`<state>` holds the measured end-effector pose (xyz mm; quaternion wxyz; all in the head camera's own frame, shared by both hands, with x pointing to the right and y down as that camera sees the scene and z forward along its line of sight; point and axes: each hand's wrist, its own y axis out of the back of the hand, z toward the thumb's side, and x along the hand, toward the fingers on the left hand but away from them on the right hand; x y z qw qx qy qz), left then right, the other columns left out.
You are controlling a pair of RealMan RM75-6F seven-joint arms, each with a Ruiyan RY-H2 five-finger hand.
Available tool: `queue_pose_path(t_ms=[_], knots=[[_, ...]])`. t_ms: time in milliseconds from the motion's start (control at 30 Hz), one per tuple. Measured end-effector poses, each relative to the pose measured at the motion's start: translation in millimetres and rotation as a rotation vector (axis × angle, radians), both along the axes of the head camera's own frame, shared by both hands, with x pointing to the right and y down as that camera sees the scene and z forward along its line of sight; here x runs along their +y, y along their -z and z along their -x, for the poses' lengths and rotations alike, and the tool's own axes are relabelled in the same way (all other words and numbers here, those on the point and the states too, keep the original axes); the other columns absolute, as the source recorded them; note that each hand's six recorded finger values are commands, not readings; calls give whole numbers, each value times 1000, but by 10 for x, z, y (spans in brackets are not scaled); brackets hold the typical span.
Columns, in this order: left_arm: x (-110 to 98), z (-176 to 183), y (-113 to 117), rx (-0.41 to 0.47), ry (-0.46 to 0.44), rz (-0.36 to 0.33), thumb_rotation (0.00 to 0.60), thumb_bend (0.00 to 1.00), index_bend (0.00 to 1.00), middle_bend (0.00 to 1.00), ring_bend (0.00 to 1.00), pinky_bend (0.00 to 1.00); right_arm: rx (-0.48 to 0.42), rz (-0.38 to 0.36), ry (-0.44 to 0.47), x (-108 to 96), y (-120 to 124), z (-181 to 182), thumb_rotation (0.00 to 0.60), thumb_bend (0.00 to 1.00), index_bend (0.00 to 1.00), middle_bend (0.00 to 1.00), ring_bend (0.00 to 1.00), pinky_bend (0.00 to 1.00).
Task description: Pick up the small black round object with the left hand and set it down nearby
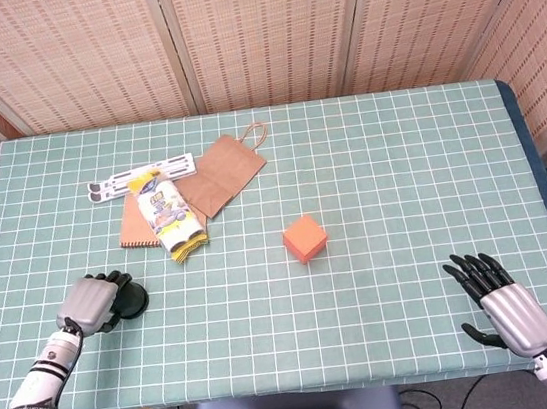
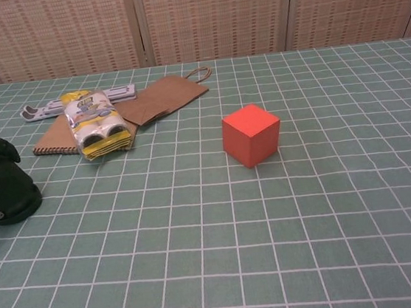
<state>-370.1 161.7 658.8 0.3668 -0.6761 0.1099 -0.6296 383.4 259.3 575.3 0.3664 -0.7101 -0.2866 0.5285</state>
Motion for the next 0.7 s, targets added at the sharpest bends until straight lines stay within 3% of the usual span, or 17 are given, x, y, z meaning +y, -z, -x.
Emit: queue_pose_path(t_ms=[200, 467, 700], knots=[[-134, 118, 71, -12, 32, -52, 600, 396, 550, 478, 410, 412, 7, -9, 4, -4, 20, -8, 600, 179, 0, 0, 0, 0], [-300, 566, -166, -144, 100, -99, 600, 397, 510, 428, 386, 372, -5, -25, -8, -30, 58, -26, 600, 179, 0, 0, 0, 0], [-272, 804, -375, -181, 179, -43, 600, 398, 314, 357, 322, 349, 4, -18, -3, -20, 34, -21, 600, 179, 0, 0, 0, 0]])
